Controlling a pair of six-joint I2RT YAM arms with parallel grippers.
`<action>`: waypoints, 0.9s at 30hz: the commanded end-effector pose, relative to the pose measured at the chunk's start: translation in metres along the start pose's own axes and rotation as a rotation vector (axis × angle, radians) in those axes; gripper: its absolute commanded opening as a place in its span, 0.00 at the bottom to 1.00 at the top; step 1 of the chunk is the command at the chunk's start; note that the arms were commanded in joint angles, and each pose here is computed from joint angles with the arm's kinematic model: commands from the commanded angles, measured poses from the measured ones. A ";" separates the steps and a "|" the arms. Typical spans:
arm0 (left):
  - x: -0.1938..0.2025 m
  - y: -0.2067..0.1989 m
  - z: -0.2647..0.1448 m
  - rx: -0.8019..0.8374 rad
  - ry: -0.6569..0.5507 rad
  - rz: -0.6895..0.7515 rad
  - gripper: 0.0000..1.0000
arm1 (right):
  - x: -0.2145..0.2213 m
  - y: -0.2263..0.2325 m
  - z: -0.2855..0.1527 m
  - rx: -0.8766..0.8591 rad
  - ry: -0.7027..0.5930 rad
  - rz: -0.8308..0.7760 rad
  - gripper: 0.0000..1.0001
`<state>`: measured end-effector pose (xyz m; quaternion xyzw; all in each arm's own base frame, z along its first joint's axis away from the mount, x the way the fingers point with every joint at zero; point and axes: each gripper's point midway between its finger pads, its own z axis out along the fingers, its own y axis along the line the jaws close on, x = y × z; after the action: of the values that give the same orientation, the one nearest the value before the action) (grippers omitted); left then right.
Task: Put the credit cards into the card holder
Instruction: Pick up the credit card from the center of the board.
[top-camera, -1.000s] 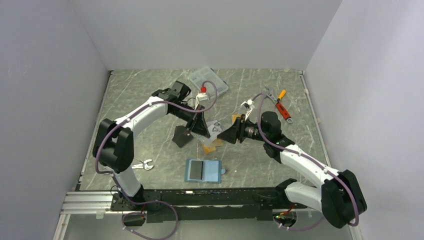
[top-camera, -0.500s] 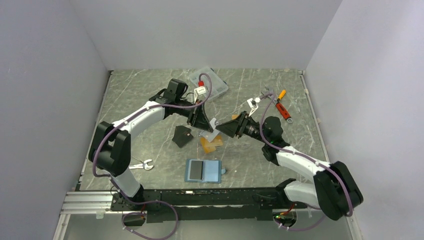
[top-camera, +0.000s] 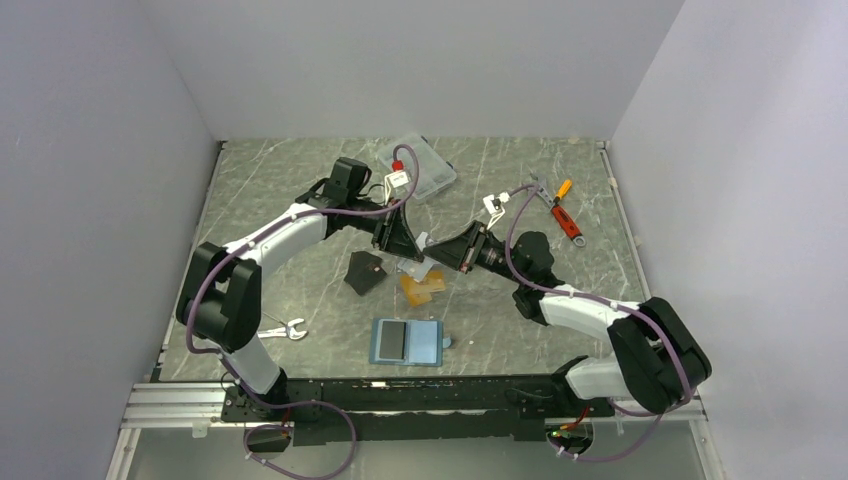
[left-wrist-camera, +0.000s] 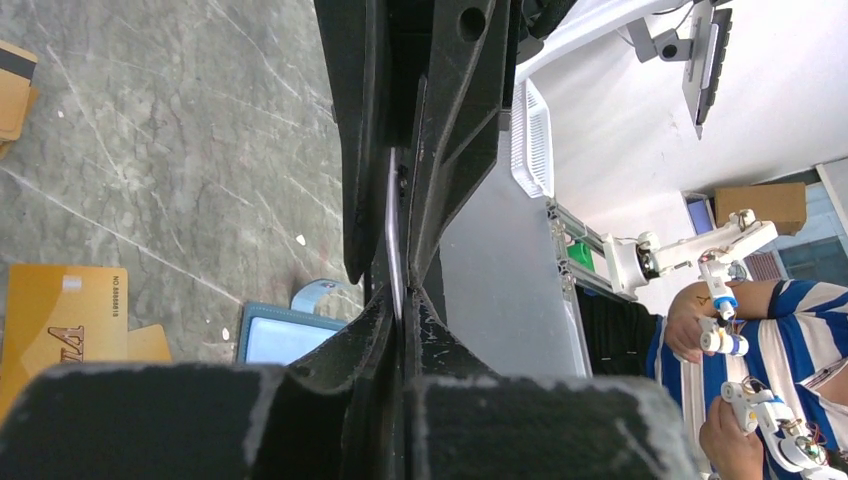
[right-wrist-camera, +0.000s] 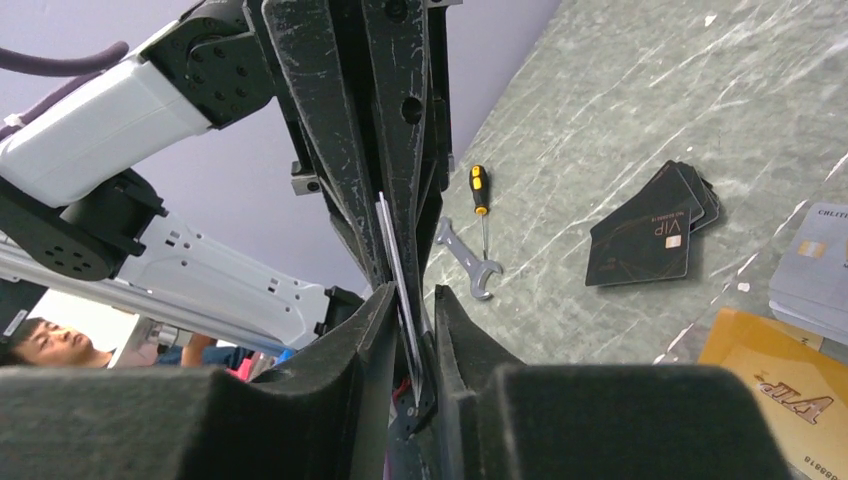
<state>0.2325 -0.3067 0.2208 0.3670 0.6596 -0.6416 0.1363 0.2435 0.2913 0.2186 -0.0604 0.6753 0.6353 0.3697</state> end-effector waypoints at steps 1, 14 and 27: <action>-0.006 -0.045 0.000 0.118 0.016 0.112 0.16 | -0.016 -0.009 0.007 0.061 -0.060 -0.021 0.19; -0.003 -0.046 -0.009 0.091 -0.015 0.111 0.27 | -0.029 -0.016 -0.011 0.132 -0.088 -0.038 0.08; -0.005 -0.037 -0.022 0.011 -0.046 0.135 0.18 | -0.024 -0.021 -0.020 0.180 -0.065 -0.052 0.10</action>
<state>0.2318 -0.2902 0.2277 0.3652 0.6615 -0.6320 0.1722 0.2469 0.2739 0.2287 -0.0456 0.6912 0.6066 0.3901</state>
